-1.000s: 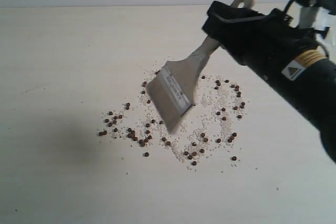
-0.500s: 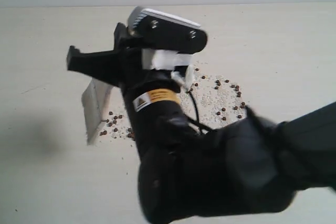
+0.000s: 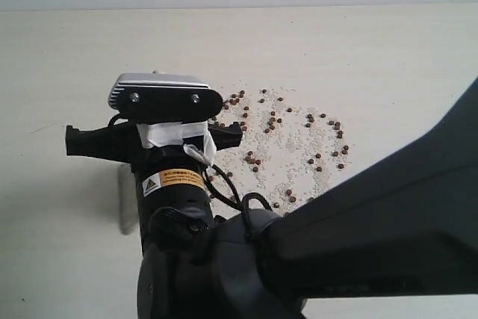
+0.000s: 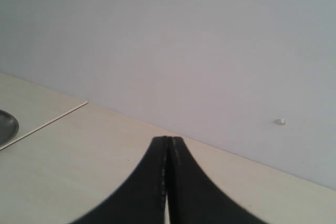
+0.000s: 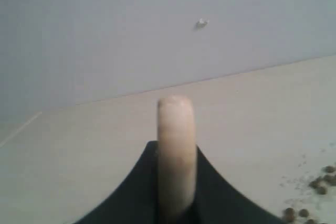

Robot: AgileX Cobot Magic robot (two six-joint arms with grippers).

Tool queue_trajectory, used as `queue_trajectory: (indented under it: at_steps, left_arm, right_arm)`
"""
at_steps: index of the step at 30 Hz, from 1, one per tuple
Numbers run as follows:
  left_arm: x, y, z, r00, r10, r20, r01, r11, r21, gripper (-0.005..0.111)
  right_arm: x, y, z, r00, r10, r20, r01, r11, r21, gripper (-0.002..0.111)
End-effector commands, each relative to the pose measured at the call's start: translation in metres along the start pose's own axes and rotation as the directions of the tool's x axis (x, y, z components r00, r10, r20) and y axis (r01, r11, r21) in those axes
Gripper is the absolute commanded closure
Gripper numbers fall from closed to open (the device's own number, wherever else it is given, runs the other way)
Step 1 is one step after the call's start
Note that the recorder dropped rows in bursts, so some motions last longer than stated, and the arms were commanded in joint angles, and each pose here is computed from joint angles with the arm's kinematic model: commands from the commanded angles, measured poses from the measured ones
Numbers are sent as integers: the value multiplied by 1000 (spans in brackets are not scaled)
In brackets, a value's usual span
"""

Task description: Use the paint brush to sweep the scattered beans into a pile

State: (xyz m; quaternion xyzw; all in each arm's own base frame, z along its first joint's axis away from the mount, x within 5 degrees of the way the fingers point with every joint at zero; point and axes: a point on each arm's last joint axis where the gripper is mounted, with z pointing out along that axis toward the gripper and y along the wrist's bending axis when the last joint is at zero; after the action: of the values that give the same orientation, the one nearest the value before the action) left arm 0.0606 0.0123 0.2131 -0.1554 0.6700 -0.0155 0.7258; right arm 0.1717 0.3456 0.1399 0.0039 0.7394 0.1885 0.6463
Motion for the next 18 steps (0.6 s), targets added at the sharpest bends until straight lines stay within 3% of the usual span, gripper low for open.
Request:
queue_trajectory:
  at_steps: [1, 7, 11, 18]
  left_arm:
    - [1, 0, 0, 1000, 1, 3, -1, 1000, 2, 107]
    - [1, 0, 0, 1000, 1, 3, -1, 1000, 2, 107]
    - [1, 0, 0, 1000, 1, 3, -1, 1000, 2, 107]
    - [1, 0, 0, 1000, 1, 3, -1, 1000, 2, 107]
  right_arm:
    - [0, -14, 4, 974, -223, -38, 226, 967, 120, 108]
    - [-8, -24, 12, 897, -431, -94, 441, 881, 172, 108]
    - [-17, -29, 16, 857, -503, -112, 516, 836, 189, 108]
    - [-27, -31, 21, 869, -486, -92, 495, 846, 200, 108]
